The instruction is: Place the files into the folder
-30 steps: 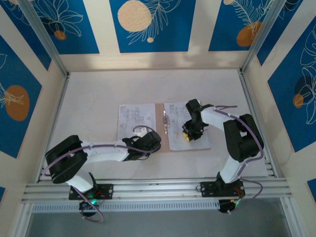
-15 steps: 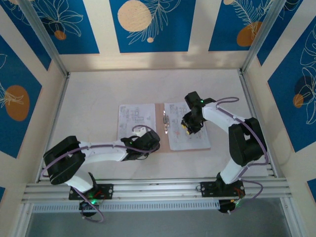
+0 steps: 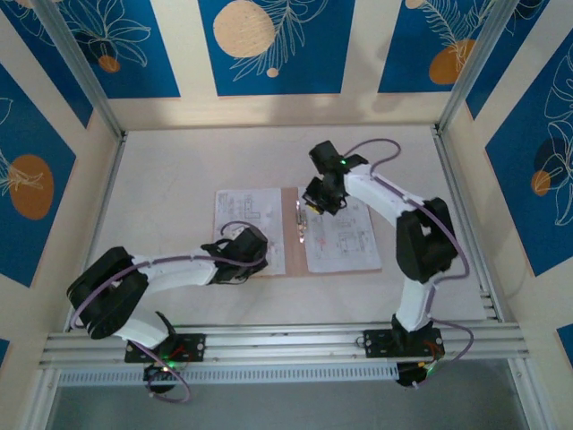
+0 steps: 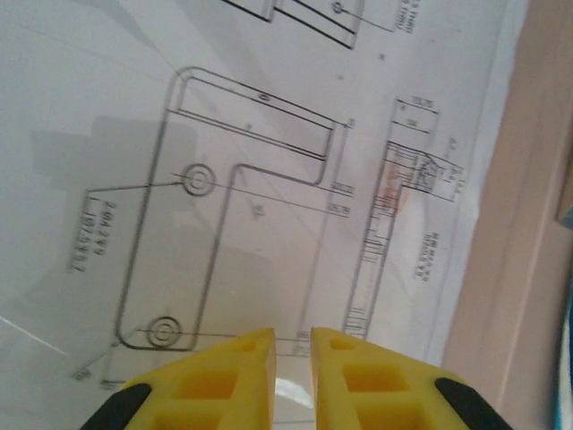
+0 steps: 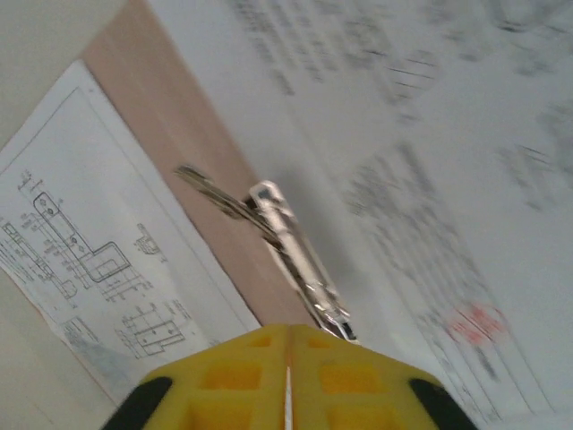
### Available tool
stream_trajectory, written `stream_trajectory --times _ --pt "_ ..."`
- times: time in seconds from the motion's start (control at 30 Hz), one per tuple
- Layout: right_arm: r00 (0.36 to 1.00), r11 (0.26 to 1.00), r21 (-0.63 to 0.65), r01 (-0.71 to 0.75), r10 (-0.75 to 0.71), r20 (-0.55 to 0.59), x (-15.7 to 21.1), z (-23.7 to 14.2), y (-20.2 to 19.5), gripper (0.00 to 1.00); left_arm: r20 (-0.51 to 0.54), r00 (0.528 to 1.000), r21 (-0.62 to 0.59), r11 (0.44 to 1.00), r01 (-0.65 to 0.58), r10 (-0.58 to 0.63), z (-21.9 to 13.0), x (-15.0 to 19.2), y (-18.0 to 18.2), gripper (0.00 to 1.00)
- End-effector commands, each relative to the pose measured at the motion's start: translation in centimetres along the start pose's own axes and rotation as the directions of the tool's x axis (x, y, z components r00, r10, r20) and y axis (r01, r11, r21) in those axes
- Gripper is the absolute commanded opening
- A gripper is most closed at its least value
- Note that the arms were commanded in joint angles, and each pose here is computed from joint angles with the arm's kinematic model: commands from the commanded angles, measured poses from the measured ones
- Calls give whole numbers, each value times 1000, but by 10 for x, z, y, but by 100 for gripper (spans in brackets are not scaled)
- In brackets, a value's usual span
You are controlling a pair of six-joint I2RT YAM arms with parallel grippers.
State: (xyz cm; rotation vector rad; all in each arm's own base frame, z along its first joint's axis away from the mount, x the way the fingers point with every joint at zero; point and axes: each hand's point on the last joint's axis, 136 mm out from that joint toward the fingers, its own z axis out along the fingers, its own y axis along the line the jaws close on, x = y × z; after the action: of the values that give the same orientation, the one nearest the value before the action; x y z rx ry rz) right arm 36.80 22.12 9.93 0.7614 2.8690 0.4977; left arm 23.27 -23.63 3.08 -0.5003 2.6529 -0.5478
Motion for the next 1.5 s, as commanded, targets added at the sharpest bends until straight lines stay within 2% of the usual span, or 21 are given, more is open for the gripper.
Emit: stream_trajectory --times 0.0,0.17,0.3,0.47,0.7,1.03,1.47 --pt "990 991 32 133 -131 -51 -9 20 11 9 -44 998 -14 999 -45 44 -3 5 10 15" --pt "984 985 52 162 -157 -85 -34 44 19 9 -57 998 -33 999 -13 11 7 10 21 11" --pt "980 985 15 169 -167 -106 -48 54 25 9 -70 997 -37 999 32 -35 17 18 29 10" --pt "963 975 -39 219 -222 -153 -45 64 38 10 -73 996 -39 998 56 -59 22 20 33 9" --pt "954 972 -41 231 -235 -186 -38 73 38 10 -54 996 -42 997 70 -73 19 17 33 9" --pt "943 955 -89 284 -294 -157 -30 48 45 10 -31 994 -54 994 99 -100 19 16 37 8" --pt "937 945 -135 297 -316 -151 12 17 29 10 10 987 -59 985 163 -162 18 11 38 9"
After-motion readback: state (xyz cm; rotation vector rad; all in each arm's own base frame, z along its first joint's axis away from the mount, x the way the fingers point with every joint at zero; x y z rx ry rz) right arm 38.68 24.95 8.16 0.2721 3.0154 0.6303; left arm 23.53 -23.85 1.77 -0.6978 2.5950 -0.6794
